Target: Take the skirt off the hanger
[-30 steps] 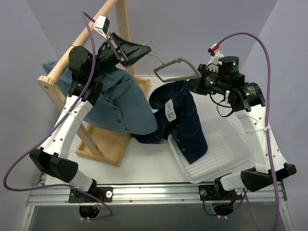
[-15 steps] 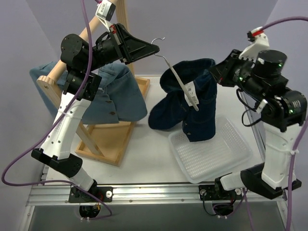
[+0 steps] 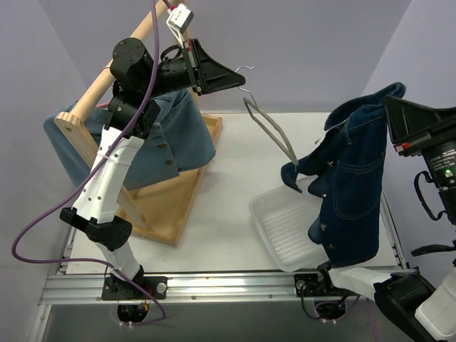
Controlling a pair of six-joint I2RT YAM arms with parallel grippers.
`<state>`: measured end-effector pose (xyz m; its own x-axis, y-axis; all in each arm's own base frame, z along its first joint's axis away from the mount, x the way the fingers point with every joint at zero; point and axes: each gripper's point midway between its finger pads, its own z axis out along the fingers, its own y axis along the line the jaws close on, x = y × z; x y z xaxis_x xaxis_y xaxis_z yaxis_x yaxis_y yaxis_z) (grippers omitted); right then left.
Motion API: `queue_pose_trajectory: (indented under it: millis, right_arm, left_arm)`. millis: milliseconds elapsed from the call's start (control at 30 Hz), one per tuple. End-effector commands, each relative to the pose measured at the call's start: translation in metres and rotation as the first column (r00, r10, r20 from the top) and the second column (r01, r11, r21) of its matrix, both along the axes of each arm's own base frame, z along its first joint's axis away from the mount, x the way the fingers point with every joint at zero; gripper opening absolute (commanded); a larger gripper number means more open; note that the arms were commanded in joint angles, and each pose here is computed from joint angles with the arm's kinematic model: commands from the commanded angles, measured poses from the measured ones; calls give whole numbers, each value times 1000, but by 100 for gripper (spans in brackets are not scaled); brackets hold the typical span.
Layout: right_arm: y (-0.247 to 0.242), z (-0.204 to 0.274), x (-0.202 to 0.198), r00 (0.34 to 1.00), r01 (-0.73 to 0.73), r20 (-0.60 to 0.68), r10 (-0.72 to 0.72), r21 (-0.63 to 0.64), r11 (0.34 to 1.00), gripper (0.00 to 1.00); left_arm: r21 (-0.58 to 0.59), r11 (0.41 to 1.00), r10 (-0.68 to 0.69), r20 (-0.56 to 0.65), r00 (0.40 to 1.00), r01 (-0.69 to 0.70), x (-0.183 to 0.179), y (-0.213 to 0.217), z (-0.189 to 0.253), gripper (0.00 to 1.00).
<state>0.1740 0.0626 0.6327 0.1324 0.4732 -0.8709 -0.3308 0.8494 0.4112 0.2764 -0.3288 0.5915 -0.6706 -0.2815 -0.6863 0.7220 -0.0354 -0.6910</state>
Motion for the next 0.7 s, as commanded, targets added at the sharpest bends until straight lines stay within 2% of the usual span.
queue_pose_trajectory:
  millis: [0, 200, 333, 667]
  right_arm:
    - [-11, 45, -5, 989, 34, 139, -48, 105, 994, 0]
    - [-14, 31, -7, 994, 43, 94, -54, 114, 993, 0]
    - [-7, 13, 8, 997, 59, 40, -62, 71, 996, 0]
    - [-12, -38, 47, 973, 202, -109, -205, -38, 979, 0]
  left_arm:
    - [7, 1000, -12, 61, 998, 11, -16, 5, 10, 2]
    - [5, 1000, -21, 53, 998, 21, -16, 2, 8, 2]
    - [6, 1000, -26, 47, 999, 25, -15, 1, 7, 2]
    - [23, 1000, -7, 44, 999, 6, -14, 3, 3, 2]
